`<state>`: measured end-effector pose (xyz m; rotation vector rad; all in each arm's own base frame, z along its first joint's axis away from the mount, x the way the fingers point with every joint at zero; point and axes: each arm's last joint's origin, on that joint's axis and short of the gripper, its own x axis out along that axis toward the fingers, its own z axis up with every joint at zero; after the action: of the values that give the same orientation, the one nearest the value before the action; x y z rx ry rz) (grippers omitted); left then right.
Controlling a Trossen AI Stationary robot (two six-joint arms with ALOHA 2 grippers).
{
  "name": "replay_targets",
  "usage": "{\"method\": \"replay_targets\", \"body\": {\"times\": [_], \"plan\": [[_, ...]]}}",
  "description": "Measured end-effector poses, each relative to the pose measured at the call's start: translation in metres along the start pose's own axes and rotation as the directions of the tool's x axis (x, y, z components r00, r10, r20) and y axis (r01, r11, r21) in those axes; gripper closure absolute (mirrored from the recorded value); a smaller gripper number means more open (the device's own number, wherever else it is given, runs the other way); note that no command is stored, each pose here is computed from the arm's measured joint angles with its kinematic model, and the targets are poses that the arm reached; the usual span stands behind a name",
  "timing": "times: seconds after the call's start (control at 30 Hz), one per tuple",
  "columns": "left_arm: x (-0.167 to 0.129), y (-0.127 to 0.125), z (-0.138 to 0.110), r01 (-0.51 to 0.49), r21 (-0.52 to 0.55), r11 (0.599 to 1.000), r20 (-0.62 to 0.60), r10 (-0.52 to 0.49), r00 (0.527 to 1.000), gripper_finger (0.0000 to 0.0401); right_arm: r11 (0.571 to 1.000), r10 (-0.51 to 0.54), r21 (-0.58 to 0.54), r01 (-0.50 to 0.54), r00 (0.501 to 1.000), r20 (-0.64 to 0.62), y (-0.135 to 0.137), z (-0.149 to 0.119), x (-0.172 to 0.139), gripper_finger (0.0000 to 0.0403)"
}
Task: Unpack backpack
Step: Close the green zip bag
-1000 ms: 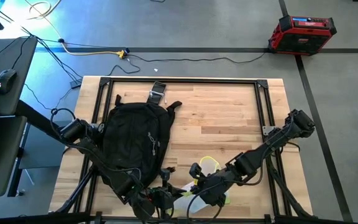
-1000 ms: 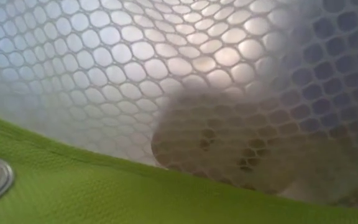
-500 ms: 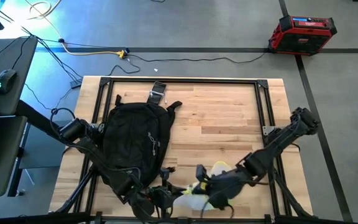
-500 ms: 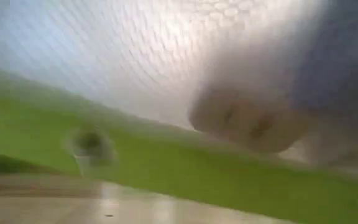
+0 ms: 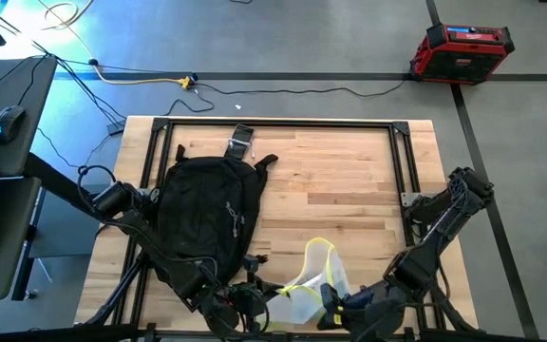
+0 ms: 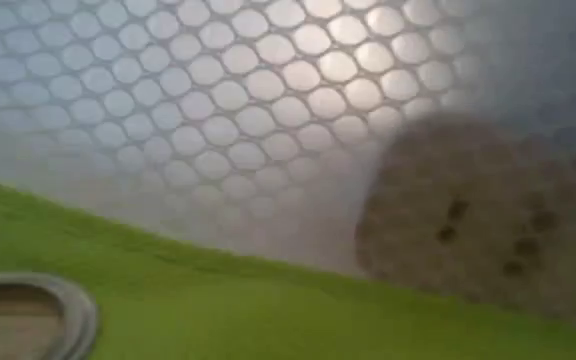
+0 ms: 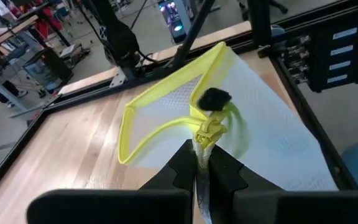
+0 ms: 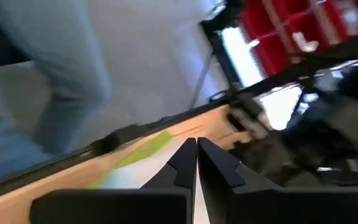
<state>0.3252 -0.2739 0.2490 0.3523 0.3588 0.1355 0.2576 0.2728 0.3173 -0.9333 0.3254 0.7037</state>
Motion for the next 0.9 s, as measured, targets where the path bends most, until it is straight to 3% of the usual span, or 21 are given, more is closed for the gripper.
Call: {"method": "replay_targets", "body": {"times": [0.2, 0.43, 0.6, 0.77, 0.9], "plan": [[-0.005, -0.004, 0.002, 0.007, 0.003, 1.0, 0.021, -0.007, 1.0, 0.0401, 0.999, -0.039, 0.033, 0.041, 0.996, -0.075, 0.001, -0.004, 0.0, 0.0402], [-0.006, -0.005, 0.004, -0.01, 0.01, 1.0, 0.034, 0.01, 0.999, 0.0401, 0.948, -0.137, 0.277, 0.154, 0.987, -0.078, -0.021, -0.013, 0.009, 0.0392], [-0.006, -0.004, 0.004, -0.016, 0.009, 1.0, 0.034, 0.016, 0.999, 0.0401, 0.943, -0.116, 0.298, 0.147, 0.986, -0.117, -0.014, -0.022, 0.033, 0.0317], [-0.006, -0.004, 0.004, -0.016, 0.008, 1.0, 0.034, 0.015, 0.999, 0.0401, 0.934, -0.191, 0.271, 0.231, 0.967, -0.166, -0.008, -0.026, 0.057, 0.0221], [-0.006, -0.004, 0.004, -0.017, 0.002, 1.0, 0.034, 0.017, 0.999, 0.0401, 0.909, -0.257, 0.282, 0.306, 0.946, -0.197, -0.006, -0.024, 0.06, 0.0196]]}}
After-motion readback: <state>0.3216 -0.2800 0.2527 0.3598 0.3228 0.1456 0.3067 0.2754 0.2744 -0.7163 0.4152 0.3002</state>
